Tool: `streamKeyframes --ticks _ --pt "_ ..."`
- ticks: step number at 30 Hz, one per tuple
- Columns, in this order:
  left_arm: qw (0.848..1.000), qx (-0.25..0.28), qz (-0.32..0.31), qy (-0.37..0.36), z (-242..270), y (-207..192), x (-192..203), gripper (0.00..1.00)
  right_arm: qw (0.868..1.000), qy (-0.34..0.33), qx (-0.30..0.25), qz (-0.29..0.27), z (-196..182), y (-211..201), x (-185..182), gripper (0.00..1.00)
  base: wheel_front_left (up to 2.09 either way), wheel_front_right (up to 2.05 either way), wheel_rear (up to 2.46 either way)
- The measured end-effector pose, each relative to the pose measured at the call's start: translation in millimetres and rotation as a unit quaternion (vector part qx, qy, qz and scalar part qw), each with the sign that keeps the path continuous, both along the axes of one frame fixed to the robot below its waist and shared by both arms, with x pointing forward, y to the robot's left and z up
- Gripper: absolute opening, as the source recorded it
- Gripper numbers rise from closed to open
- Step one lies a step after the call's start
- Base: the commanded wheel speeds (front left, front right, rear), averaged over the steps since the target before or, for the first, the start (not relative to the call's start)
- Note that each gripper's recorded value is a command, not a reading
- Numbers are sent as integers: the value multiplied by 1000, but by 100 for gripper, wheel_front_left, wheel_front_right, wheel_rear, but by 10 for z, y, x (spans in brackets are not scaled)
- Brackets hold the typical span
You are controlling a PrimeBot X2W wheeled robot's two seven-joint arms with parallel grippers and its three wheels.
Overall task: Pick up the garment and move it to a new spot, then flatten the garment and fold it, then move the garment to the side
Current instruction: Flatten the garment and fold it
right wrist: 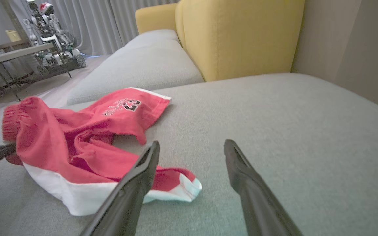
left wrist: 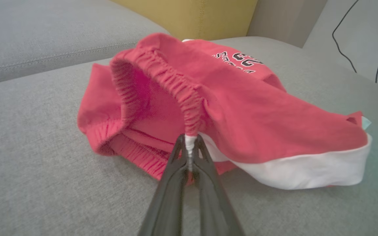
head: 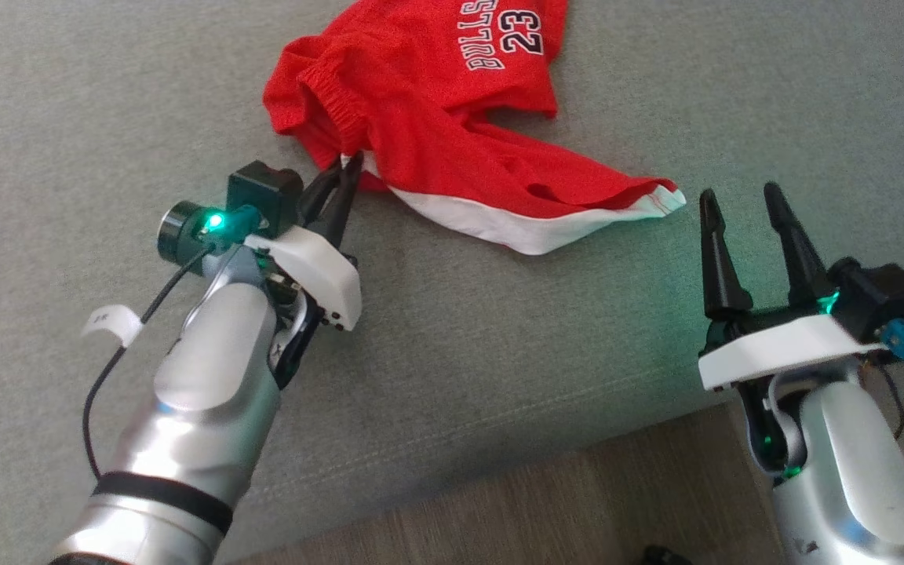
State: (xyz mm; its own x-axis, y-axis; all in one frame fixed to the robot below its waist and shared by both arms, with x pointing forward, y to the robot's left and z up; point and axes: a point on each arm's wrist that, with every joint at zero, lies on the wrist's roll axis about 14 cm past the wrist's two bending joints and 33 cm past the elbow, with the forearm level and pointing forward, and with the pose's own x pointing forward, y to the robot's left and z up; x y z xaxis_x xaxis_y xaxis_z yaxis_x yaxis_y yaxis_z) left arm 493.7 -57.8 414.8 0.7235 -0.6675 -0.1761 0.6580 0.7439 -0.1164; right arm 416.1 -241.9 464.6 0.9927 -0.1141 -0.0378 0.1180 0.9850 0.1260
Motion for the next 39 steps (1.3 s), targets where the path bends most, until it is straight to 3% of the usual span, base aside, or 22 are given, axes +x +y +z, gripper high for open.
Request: streamKeyframes --ticks 15,39 --pt "999 -14 17 -33 242 221 -162 0 993 77 86 2 -555 182 104 100 0 0 0" --pt "999 -10 17 -43 250 277 -160 0 988 124 86 -11 -831 132 249 100 0 0 0"
